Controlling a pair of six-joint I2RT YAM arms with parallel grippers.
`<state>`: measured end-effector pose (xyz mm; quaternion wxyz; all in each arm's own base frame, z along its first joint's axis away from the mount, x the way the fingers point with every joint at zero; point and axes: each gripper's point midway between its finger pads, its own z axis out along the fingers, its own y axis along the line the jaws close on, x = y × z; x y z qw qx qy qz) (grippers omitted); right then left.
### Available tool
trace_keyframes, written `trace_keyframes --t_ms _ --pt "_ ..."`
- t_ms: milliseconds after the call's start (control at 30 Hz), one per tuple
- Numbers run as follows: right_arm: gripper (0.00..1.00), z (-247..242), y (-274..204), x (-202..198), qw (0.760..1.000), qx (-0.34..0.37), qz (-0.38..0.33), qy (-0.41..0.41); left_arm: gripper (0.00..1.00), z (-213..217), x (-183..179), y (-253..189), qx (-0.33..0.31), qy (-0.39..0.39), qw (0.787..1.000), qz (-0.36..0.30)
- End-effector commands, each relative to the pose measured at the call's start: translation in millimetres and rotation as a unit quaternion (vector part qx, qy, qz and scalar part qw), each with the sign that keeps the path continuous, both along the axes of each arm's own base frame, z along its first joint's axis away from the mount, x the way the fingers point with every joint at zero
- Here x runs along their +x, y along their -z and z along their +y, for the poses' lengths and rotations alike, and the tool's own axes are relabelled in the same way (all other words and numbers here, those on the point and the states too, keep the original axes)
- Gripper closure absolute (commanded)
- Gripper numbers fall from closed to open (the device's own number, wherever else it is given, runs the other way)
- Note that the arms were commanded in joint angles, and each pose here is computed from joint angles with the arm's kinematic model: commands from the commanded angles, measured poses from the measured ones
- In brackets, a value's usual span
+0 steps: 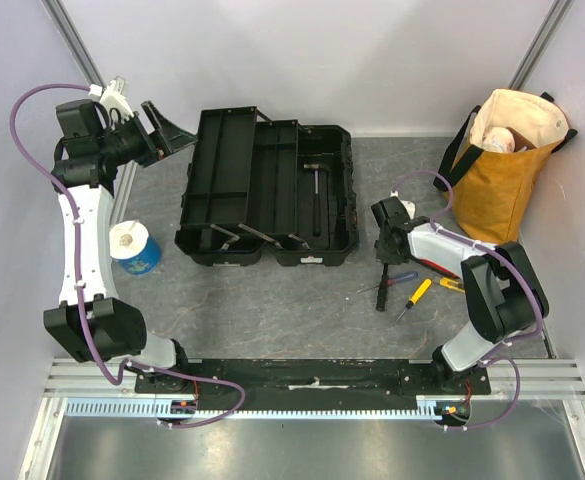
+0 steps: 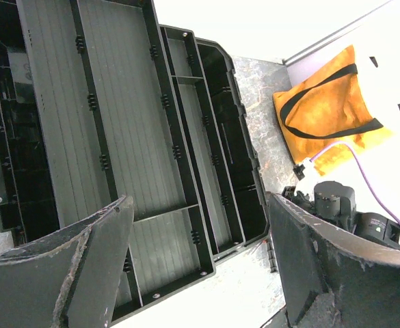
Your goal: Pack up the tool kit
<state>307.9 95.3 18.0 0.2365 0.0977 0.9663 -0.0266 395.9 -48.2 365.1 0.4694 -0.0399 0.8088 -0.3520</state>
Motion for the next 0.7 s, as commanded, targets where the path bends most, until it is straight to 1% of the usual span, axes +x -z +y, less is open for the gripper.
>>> trace_keyframes --t_ms 0,200,367,500,667 --pt "1.0 -5 -40 28 0.998 -0.023 -0.057 0.013 0.15 -2 -8 -17 0.012 0.001 1.0 -0.028" --pt "1.0 3 -114 68 0.989 -0.011 -0.147 0.011 0.15 -2 -9 -23 0.013 0.001 0.999 -0.035" --pt "1.0 17 -171 98 0.978 0.017 -0.208 0.006 0.16 -2 -14 -25 0.017 0.0 0.999 -0.036" --pt "1.0 39 -206 114 0.966 0.066 -0.249 -0.014 0.16 -2 -19 -27 0.022 -0.004 0.999 -0.039" --pt "1.0 69 -227 128 0.953 0.115 -0.278 -0.04 0.16 1 -23 -30 0.031 -0.013 0.999 -0.042"
